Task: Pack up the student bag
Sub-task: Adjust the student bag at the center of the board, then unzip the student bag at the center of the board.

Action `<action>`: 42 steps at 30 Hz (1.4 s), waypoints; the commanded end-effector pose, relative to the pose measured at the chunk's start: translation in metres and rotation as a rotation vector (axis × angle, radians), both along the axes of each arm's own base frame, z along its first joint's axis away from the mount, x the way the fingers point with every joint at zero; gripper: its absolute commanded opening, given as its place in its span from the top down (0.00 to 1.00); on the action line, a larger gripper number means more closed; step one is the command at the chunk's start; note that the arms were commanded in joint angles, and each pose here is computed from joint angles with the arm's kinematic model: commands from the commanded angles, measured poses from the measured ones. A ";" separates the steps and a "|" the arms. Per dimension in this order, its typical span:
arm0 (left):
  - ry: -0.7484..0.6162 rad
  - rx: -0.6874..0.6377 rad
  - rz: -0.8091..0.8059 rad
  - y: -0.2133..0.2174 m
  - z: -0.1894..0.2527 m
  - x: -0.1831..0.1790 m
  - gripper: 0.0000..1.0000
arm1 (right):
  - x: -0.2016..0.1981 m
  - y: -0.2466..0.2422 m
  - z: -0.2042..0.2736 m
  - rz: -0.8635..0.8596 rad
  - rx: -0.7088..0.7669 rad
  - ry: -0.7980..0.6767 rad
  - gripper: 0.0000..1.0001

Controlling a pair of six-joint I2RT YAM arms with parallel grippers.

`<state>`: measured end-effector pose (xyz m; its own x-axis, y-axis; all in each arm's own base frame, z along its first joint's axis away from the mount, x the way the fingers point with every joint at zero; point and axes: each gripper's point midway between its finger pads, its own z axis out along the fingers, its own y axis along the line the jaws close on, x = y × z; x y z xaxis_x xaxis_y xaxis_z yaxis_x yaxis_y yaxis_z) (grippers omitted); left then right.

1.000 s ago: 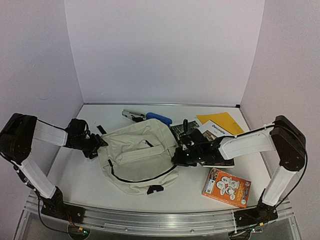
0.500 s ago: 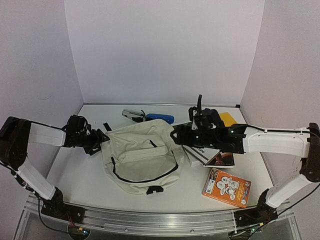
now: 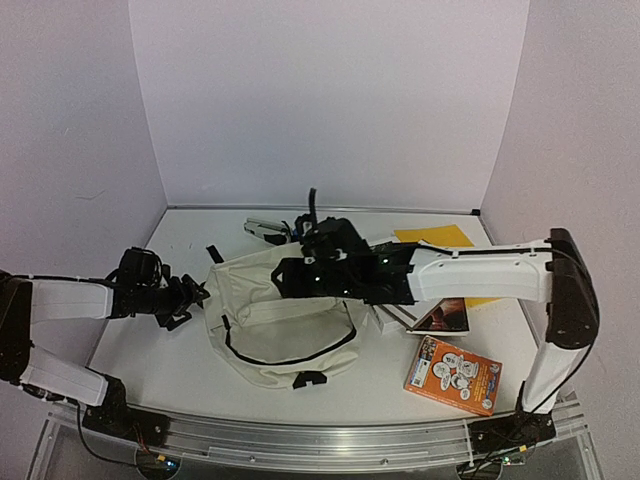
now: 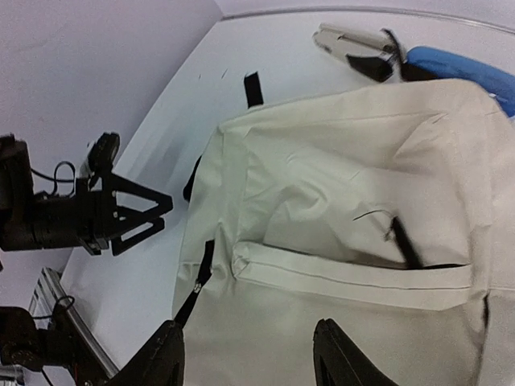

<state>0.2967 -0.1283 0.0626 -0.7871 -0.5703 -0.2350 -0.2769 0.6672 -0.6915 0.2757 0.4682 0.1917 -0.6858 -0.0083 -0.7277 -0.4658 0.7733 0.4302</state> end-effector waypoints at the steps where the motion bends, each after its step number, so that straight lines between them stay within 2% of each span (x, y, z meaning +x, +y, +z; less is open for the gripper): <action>1: -0.002 -0.052 -0.055 -0.013 -0.001 0.000 0.20 | -0.029 0.058 -0.017 0.133 -0.024 -0.006 0.48; 7: 0.049 -0.066 -0.096 -0.022 -0.017 0.004 0.24 | -0.035 0.098 -0.053 0.195 -0.046 0.019 0.52; 14: 0.080 -0.128 -0.108 -0.033 -0.035 0.013 0.39 | -0.027 0.131 -0.089 0.232 -0.067 0.017 0.62; 17: 0.087 -0.130 -0.108 -0.034 -0.040 0.016 0.49 | -0.023 0.137 -0.096 0.225 -0.069 0.015 0.66; 18: 0.087 -0.128 -0.111 -0.036 -0.041 0.017 0.56 | -0.021 0.139 -0.101 0.221 -0.071 0.015 0.68; 21: 0.089 -0.125 -0.111 -0.035 -0.043 0.019 0.69 | -0.020 0.140 -0.107 0.213 -0.076 0.019 0.69; 22: 0.076 -0.123 -0.118 -0.037 -0.042 0.021 0.81 | -0.017 0.138 -0.108 0.201 -0.080 0.021 0.69; 26: -0.009 -0.132 -0.175 -0.045 -0.030 0.022 0.99 | -0.013 0.129 -0.105 0.178 -0.077 0.035 0.70; 35: -0.342 -0.173 -0.329 -0.067 0.041 0.021 1.00 | -0.008 0.111 -0.089 0.186 -0.029 0.111 0.72; 38: -0.413 -0.156 -0.360 -0.068 0.059 0.019 1.00 | -0.007 0.103 -0.077 0.186 -0.001 0.132 0.72; 42: -0.433 -0.125 -0.370 -0.066 0.066 0.017 1.00 | -0.007 0.097 -0.062 0.210 0.042 0.151 0.72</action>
<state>0.3074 -0.1860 0.0869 -0.8494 -0.3666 -0.3797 0.1025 0.5910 -0.8001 0.2645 0.5694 0.0719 -0.7724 -0.2012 -0.6025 -0.5402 0.7070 0.4564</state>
